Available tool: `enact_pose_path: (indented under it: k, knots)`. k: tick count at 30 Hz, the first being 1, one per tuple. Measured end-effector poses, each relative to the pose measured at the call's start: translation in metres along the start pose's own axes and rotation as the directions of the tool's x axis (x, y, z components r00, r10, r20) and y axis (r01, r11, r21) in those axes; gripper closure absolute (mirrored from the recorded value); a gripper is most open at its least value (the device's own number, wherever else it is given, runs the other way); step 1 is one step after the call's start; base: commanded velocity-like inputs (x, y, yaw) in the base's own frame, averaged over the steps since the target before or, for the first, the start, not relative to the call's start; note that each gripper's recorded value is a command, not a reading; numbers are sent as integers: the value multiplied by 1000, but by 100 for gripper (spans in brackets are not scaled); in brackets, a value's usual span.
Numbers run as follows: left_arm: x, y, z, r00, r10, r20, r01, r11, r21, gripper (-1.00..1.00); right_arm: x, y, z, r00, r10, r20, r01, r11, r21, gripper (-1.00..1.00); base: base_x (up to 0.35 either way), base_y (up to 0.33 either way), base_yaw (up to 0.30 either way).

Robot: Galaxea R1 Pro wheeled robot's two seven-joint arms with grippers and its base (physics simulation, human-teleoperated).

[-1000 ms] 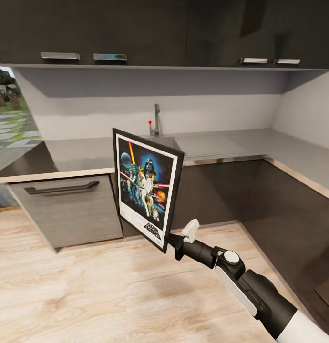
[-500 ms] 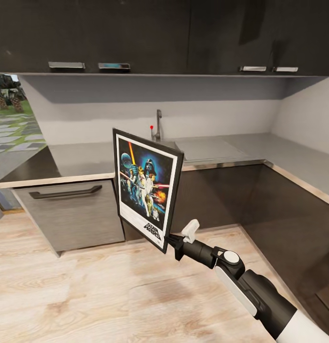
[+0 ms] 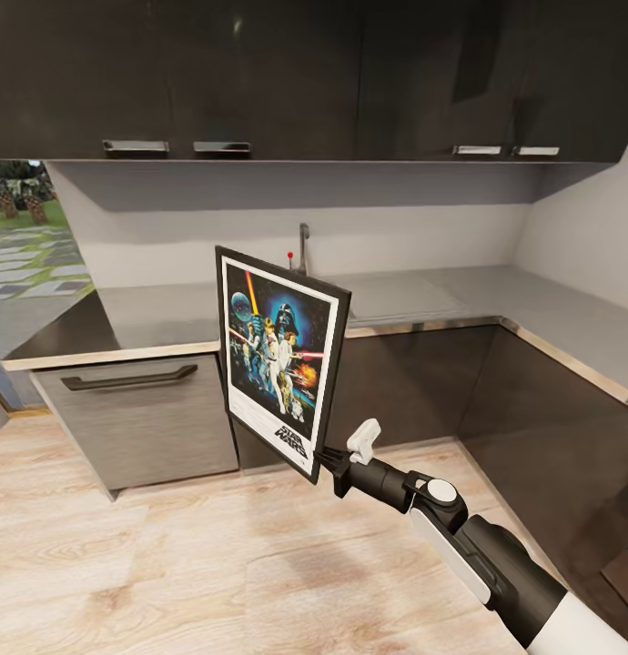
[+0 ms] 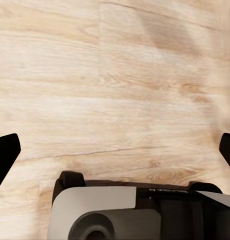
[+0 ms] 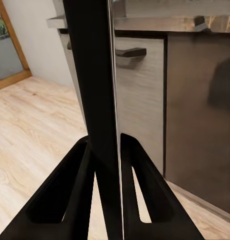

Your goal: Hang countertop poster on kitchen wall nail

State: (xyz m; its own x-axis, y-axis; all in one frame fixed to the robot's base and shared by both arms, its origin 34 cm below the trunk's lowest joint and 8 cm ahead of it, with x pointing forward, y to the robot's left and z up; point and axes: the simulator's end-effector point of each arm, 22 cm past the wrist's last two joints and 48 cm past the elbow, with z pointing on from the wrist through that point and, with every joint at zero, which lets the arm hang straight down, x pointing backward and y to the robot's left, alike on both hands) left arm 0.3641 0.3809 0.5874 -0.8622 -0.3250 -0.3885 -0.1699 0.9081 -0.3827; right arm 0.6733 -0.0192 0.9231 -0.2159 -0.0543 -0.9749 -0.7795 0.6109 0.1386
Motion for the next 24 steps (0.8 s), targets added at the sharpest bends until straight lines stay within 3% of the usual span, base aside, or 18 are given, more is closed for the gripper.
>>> enact_pose_path:
  k: [24]
  knots:
    - [-13, -19, -30, 1000, 4, 7, -4, 1000, 14, -100, -50, 10, -12, 1000, -23, 20, 23, 1000, 1, 100, 0, 0, 0]
